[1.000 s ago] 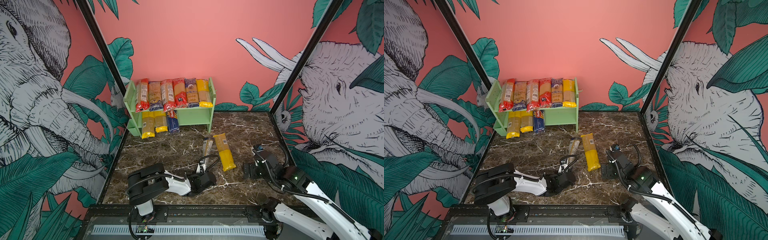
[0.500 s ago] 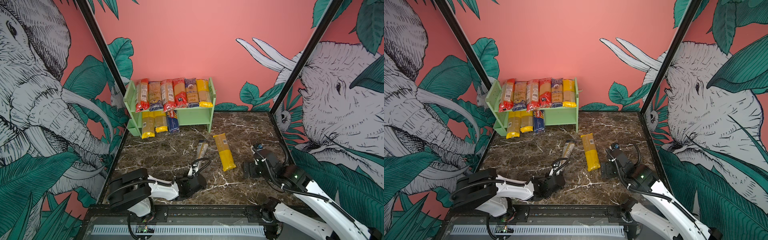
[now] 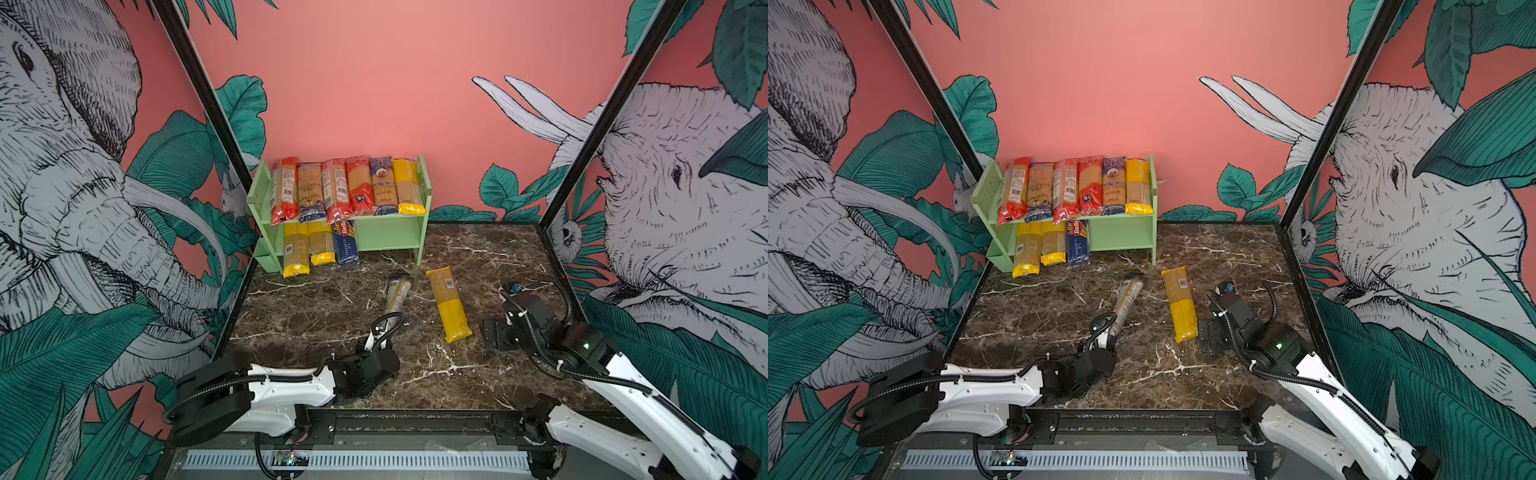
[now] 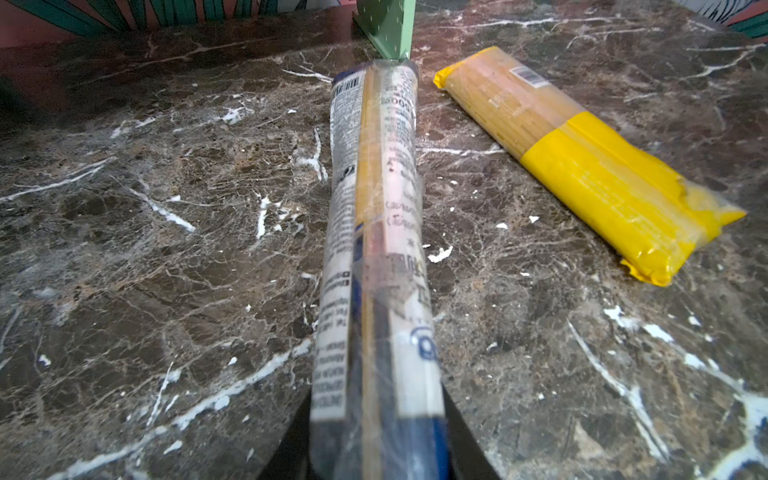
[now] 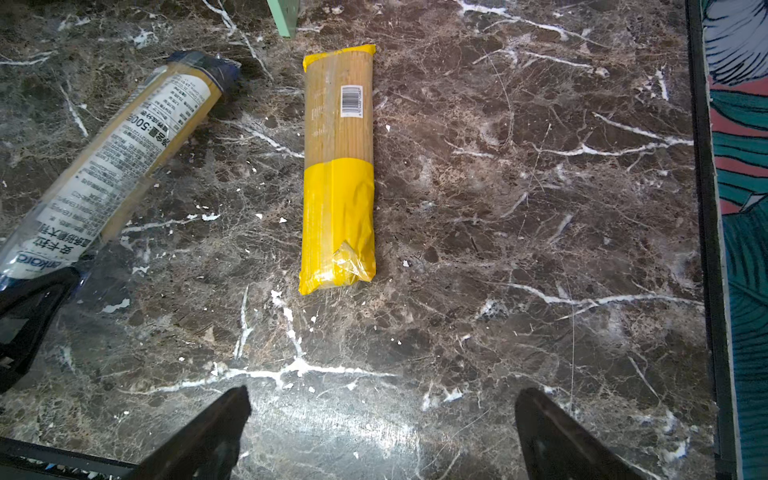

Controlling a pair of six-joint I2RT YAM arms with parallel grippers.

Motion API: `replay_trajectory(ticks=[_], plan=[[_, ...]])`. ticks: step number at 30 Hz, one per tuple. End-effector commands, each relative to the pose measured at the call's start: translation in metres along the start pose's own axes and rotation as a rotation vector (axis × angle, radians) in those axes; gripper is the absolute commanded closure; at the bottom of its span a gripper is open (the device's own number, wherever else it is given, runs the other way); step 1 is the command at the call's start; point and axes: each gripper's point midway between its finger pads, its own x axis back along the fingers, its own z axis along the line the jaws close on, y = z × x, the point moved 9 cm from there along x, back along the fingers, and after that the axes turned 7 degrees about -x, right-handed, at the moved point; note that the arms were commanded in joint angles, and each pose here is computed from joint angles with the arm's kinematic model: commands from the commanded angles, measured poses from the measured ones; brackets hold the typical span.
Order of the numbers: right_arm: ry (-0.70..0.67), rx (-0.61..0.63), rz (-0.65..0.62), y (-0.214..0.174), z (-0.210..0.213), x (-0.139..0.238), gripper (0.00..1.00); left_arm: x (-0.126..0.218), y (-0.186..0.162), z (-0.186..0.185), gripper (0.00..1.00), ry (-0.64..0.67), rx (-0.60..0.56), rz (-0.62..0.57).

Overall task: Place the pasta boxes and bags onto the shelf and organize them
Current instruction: 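Drag the clear-wrapped pack with the left gripper away from the yellow pack, then lift the clear-wrapped pack upright with the left gripper toward the lower tier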

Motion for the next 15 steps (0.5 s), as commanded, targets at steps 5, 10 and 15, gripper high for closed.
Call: replay_trajectory(ticks=[5, 10, 15], plan=[[0.017, -0.002, -0.023, 0.008, 0.003, 0.006, 0.01, 0.016, 0.037, 0.011, 1.0, 0.061, 0.087, -0.169], [0.018, -0.002, -0.027, 0.011, 0.005, 0.008, 0.01, 0.024, 0.044, 0.018, 1.0, 0.073, 0.086, -0.202], [0.026, -0.003, -0.028, 0.014, 0.007, 0.009, 0.01, 0.032, 0.051, 0.024, 1.0, 0.084, 0.081, -0.231]])
